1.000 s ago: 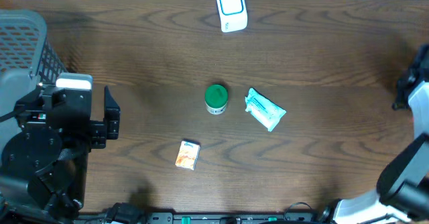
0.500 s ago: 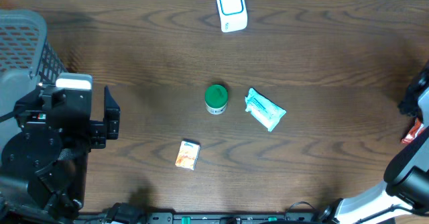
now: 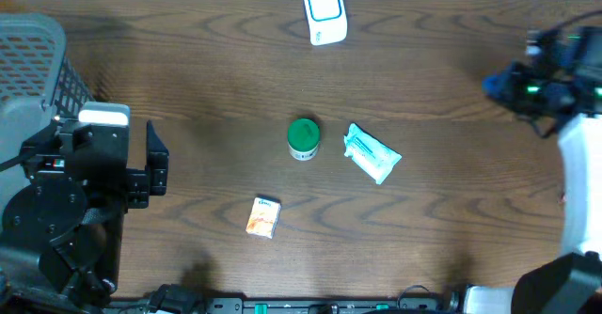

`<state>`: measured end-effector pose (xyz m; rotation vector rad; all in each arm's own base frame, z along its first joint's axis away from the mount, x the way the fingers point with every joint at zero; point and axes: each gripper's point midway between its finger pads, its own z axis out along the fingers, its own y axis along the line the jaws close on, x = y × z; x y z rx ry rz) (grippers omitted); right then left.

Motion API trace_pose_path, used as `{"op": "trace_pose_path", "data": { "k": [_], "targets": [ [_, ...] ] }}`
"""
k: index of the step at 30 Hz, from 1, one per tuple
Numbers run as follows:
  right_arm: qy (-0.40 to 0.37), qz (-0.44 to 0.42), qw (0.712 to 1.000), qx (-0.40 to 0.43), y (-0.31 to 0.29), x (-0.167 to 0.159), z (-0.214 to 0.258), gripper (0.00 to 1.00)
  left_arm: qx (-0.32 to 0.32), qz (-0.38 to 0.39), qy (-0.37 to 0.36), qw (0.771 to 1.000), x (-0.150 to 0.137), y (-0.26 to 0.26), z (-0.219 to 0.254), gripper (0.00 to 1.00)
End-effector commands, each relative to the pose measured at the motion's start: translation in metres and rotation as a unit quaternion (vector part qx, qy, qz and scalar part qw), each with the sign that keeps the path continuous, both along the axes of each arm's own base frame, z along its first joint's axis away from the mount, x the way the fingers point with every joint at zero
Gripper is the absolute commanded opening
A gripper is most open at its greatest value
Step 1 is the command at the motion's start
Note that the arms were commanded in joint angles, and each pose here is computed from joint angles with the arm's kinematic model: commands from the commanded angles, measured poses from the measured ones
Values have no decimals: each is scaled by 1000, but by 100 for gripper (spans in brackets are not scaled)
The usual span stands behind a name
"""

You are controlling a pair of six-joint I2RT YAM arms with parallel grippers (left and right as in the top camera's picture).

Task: Scan the item barcode
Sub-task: 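Lower the right gripper onto the mint-green wipes pack and grasp it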

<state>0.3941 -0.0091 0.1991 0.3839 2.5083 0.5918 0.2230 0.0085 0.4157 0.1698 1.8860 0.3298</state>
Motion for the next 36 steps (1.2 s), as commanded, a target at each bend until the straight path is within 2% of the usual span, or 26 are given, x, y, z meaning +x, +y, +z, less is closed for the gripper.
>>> {"op": "trace_pose_path", "data": {
  "k": [1, 5, 8, 11, 29, 32, 36],
  "targets": [
    [54, 104, 992, 48, 77, -18, -35, 1, -3, -3, -3, 1000, 0, -1, 2, 95],
    [72, 187, 979, 32, 147, -29, -64, 1, -3, -3, -3, 1000, 0, -1, 2, 95],
    [92, 164, 982, -24, 167, -27, -88, 1, -3, -3, -3, 1000, 0, -1, 2, 95],
    [118, 131, 981, -79, 168, -25, -116, 1, -3, -3, -3, 1000, 0, -1, 2, 95],
    [285, 141, 939, -133, 158, -72, -235, 1, -3, -3, -3, 1000, 0, -1, 2, 95],
    [284, 138, 940, -131, 156, -70, -231, 1, -3, -3, -3, 1000, 0, -1, 2, 95],
    [237, 142, 953, -121, 162, -56, -185, 1, -3, -3, -3, 1000, 0, -1, 2, 95]
  ]
}}
